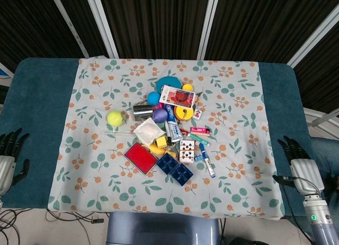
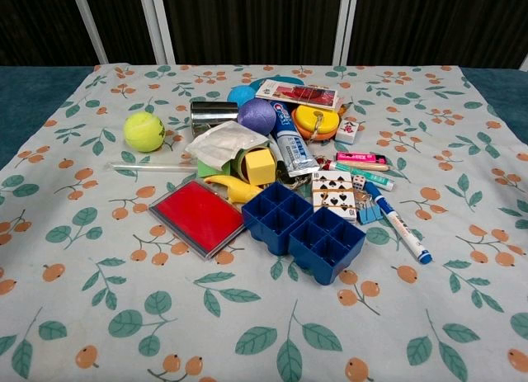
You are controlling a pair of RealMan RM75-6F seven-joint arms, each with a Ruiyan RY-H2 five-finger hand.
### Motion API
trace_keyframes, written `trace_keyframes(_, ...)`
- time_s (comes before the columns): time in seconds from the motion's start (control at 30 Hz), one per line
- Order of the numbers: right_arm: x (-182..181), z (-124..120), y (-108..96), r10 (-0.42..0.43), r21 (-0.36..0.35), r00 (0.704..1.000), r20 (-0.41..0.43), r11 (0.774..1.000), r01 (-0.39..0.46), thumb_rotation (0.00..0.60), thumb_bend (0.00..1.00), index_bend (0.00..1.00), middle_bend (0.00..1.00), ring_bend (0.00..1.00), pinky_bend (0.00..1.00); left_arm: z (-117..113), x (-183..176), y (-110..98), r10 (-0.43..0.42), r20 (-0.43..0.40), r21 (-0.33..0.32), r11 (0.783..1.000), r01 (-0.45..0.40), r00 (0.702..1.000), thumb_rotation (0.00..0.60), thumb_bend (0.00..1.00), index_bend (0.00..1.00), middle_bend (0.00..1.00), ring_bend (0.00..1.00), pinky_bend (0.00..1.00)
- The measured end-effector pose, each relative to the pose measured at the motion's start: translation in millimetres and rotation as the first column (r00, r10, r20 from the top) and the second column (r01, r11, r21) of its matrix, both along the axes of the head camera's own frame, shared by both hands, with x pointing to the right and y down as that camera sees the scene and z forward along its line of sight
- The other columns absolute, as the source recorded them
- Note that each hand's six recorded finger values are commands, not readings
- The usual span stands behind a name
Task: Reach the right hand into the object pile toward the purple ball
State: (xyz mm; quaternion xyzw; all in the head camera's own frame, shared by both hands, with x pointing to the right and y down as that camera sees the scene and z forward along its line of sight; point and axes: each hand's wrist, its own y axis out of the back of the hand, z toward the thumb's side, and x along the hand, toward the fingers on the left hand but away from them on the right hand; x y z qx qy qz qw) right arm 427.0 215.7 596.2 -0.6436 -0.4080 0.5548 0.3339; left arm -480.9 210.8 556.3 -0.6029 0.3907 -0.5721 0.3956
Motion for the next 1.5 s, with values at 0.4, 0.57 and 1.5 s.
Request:
trace_keyframes(0.4,-52.9,38.5,-76.5,-0.099,-0.155,0.989,0.112,0.981,0.116,0.6,0.13,0.09,0.05,0.0,0.2,0.3,1.4,0.6,0.0,-0.004,-0.003,1.0,0.0,1.0,0.6,0.52,0.09,0.0,0.0,0.04)
trace_keyframes(0.57,-104.8,60.4,-117.9,-0.146,-0.186,0.976,0.164,0.967,0.175,0.6,0.13,0.07,0.05,0.0,0.2,-1.5,-2.5,-1.4,0.005,0.034,0.008,1.0,-0.006,0.999,0.6,0.52,0.09,0.0,0.0,0.04)
trace_keyframes(1.5,-309.6,107.6,-185.0,-0.214,-0.189,0.934,0.285,0.943,0.274,0.6,0.16,0.13,0.17,0.08,0.2,6.6,-3.2,0.9,-0.015,0.043,-0.053,0.998,0.017,0.999,0.6,0.52,0.09,0.0,0.0,0.04)
